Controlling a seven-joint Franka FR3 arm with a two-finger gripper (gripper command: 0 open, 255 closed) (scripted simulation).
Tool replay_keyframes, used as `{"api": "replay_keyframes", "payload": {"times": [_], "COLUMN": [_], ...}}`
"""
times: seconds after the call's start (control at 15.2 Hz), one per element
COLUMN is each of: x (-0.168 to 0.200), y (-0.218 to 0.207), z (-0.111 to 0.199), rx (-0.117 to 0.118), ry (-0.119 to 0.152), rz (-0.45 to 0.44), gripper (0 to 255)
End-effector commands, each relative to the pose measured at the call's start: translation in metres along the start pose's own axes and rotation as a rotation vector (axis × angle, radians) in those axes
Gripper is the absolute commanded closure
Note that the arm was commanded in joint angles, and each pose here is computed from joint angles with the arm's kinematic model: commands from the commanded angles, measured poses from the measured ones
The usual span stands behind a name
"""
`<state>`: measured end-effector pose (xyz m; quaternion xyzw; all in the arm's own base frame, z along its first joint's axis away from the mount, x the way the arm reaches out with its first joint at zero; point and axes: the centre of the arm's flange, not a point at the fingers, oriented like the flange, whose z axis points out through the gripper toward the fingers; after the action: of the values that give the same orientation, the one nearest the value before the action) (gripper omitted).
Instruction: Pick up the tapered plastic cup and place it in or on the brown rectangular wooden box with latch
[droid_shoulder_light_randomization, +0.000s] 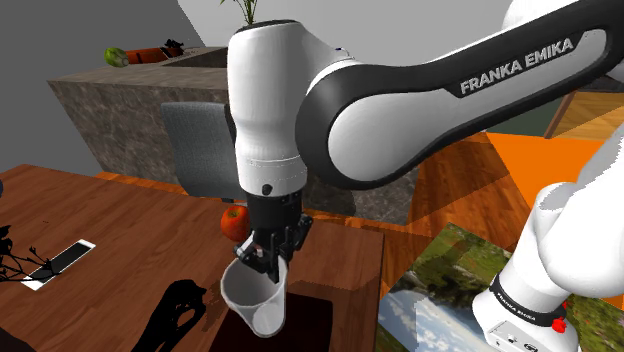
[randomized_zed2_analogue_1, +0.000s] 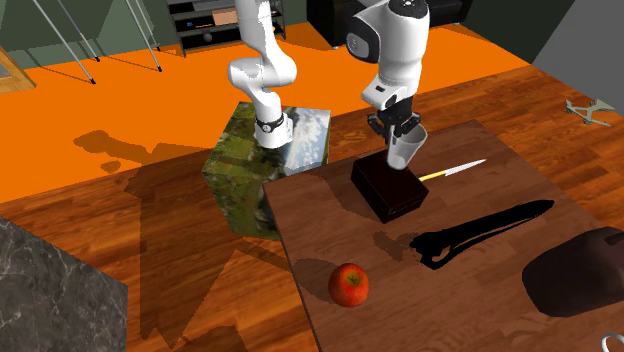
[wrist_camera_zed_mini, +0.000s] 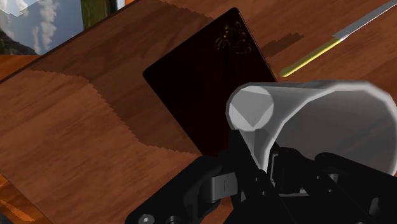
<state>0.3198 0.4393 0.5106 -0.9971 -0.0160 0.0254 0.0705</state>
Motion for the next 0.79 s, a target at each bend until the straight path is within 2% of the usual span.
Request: {"api": "replay_keyframes", "payload": {"times": [0.0, 0.46, 0.73], "x": [0.001, 0.003, 0.003], "y": [0.002, 0.008, 0.008], "z": [0.01, 0.048, 0.048], "rx": [0.0, 0.0, 0.0], "ry": [0.001, 0.001, 0.001], "rz": [0.0, 0.0, 0.0], "gripper": [255, 255, 255]}}
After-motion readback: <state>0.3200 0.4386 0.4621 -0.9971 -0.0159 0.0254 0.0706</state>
